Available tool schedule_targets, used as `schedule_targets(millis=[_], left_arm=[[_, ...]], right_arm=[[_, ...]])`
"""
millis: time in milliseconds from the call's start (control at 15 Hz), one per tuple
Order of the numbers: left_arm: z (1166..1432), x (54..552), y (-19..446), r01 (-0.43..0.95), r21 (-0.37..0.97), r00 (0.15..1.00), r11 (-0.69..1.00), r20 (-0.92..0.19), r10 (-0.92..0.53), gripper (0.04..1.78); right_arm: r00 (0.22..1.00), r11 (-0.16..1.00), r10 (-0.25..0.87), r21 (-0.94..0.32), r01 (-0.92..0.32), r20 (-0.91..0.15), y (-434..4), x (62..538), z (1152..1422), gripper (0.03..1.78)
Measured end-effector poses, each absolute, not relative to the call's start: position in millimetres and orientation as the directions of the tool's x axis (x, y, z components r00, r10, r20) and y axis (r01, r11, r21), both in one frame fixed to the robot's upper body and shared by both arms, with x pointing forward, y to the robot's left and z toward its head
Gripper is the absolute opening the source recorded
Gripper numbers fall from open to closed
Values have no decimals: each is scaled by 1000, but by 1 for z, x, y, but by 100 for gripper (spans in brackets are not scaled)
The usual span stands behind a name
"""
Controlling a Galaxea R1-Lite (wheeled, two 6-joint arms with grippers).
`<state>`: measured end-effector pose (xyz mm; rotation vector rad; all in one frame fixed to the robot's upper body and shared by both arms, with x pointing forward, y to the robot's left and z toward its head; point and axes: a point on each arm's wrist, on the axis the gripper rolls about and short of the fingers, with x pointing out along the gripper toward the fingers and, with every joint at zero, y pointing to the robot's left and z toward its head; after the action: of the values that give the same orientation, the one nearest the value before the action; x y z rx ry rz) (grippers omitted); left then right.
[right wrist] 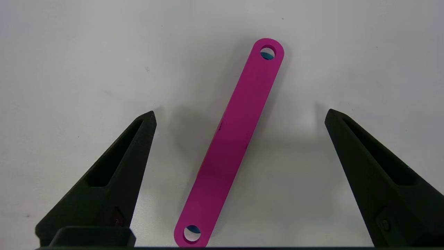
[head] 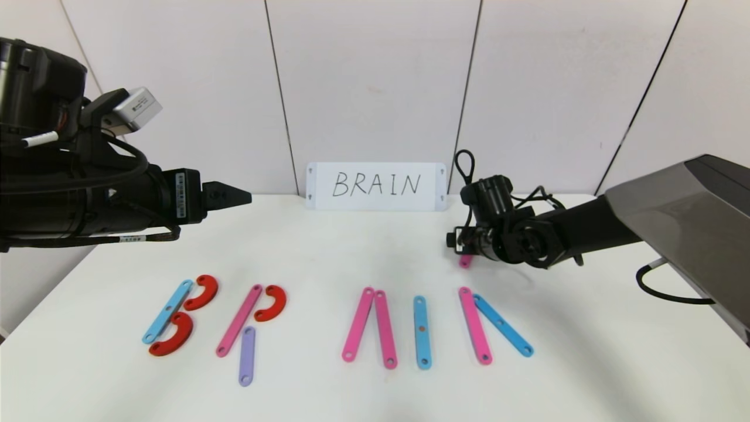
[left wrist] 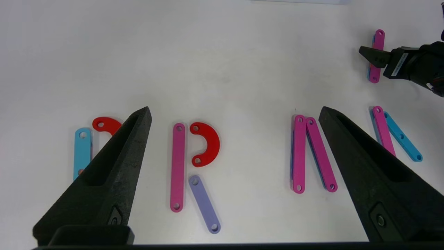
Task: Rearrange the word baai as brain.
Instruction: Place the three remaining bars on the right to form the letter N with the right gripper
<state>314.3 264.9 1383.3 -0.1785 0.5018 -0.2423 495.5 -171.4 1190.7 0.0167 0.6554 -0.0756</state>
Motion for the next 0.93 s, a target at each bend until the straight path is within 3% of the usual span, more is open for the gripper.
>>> schedule_targets(millis=[933], left_arm=[[1383,314,265,187,-228,848,956,-453,-274,169]], right_arm=[[784,997,-65,-9,75,-618,-170,496,1185,170]])
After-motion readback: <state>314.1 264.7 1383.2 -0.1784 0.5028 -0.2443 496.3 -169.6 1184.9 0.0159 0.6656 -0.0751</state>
